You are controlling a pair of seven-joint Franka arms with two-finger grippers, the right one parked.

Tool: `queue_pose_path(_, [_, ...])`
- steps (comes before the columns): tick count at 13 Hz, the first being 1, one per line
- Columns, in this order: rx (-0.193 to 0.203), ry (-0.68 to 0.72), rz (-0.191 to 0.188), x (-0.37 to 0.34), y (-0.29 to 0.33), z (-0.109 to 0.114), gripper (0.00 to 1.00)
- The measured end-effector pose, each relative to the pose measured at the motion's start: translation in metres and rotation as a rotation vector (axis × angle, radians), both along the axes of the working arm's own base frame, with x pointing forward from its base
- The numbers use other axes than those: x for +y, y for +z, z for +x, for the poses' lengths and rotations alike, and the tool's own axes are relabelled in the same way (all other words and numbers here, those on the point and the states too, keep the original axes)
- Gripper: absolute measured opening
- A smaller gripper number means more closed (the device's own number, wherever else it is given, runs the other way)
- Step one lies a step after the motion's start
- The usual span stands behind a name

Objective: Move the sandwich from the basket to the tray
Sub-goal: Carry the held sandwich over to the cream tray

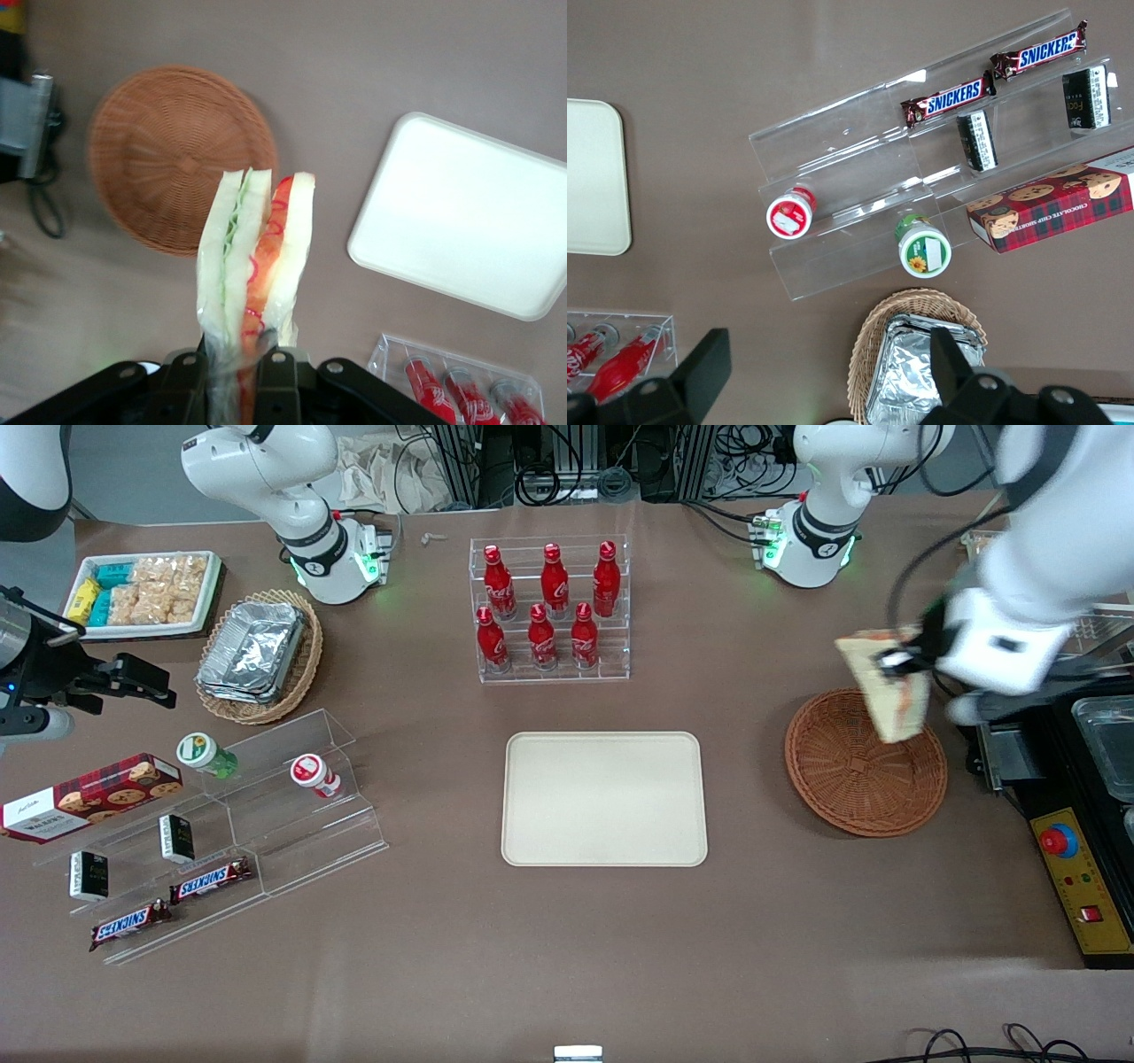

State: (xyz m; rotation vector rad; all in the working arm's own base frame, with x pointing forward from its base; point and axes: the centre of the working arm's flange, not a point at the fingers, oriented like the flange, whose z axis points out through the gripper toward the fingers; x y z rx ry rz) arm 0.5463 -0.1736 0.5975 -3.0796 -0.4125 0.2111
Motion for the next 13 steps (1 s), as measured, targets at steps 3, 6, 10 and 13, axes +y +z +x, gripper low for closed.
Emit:
queue_pose_path(3, [0.002,-0.096,-0.055,-0.067,-0.072,0.014,0.19])
queue_pose_path(6, [-0.016,-0.126,-0.071,-0.119,-0.17,0.021,0.19])
queue_pose_path(10, [-0.085,-0.132,-0.005,-0.155,-0.279,0.032,0.19])
queue_pose_path(13, [-0.125,-0.141,0.016,-0.173,-0.34,0.032,0.19])
